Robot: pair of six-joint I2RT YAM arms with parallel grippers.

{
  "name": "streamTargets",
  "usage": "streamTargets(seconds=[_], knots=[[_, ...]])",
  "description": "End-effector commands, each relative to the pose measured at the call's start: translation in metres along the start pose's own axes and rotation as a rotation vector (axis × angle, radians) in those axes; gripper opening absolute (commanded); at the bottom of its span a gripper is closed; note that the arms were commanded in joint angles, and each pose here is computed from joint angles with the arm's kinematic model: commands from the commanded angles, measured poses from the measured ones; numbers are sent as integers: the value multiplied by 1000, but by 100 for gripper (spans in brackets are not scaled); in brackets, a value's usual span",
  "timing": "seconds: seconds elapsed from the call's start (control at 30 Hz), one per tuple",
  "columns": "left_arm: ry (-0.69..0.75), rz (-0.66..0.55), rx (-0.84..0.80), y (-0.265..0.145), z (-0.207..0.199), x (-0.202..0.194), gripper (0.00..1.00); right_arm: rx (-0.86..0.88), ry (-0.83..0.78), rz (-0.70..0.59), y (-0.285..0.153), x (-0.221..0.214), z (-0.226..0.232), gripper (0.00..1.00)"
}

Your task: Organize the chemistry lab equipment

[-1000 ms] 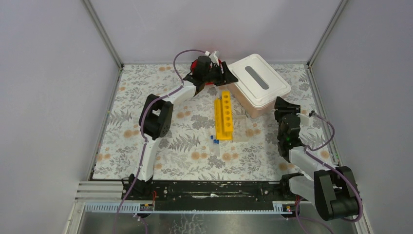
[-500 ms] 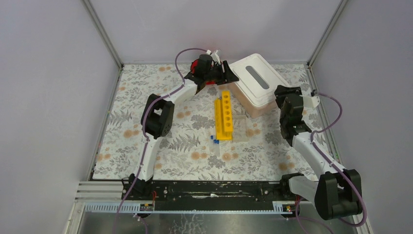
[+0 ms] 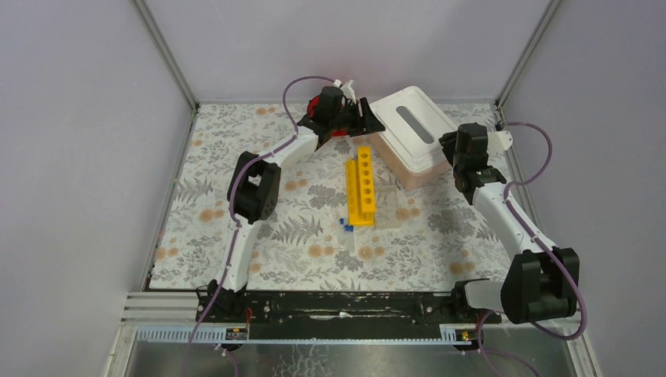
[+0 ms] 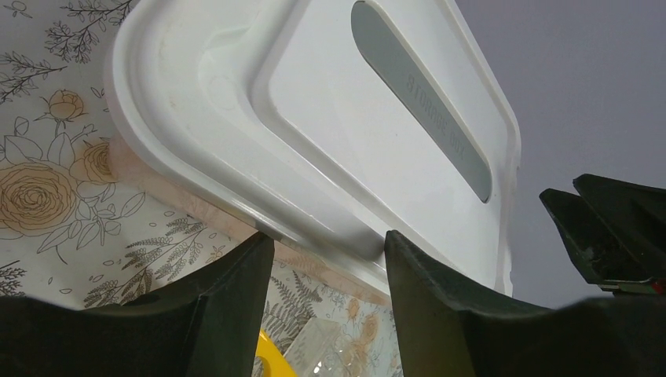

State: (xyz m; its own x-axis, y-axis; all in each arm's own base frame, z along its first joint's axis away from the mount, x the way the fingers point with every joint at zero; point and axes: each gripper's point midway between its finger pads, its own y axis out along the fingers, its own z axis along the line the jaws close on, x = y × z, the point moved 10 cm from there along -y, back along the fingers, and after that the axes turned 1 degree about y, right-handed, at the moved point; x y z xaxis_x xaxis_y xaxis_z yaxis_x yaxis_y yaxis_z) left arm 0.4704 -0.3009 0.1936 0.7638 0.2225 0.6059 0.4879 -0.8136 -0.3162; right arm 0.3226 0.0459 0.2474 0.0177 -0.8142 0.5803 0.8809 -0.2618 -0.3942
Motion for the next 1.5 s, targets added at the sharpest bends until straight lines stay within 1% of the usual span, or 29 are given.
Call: streamTargets(seconds=[0.0,0.2,0.47,0.53,0.57,0.63,0.7,0.73,1.47], knots=[[47,1,-31,3,-6,5,61,-33,-43,51,-2,7,14,49],[42,15,-23,3,-4,3,61,-68,-71,103,6,3,16,49],[45,21,-19,3,-5,3,61,-104,-98,110,1,7,17,50],[45,23,-18,2,-4,3,61,-117,-111,119,0,8,18,52],[45,23,-16,2,-3,3,61,-123,-117,124,0,9,19,59],[45,25,-16,2,-4,2,61,-130,-129,133,-1,9,19,69],[45,25,-16,2,-4,2,61,-134,-134,135,-2,10,19,75],[46,24,-15,2,-4,2,61,-135,-136,135,-3,10,19,76],[52,31,-12,2,-3,2,61,-225,-172,178,0,-2,-2,75]])
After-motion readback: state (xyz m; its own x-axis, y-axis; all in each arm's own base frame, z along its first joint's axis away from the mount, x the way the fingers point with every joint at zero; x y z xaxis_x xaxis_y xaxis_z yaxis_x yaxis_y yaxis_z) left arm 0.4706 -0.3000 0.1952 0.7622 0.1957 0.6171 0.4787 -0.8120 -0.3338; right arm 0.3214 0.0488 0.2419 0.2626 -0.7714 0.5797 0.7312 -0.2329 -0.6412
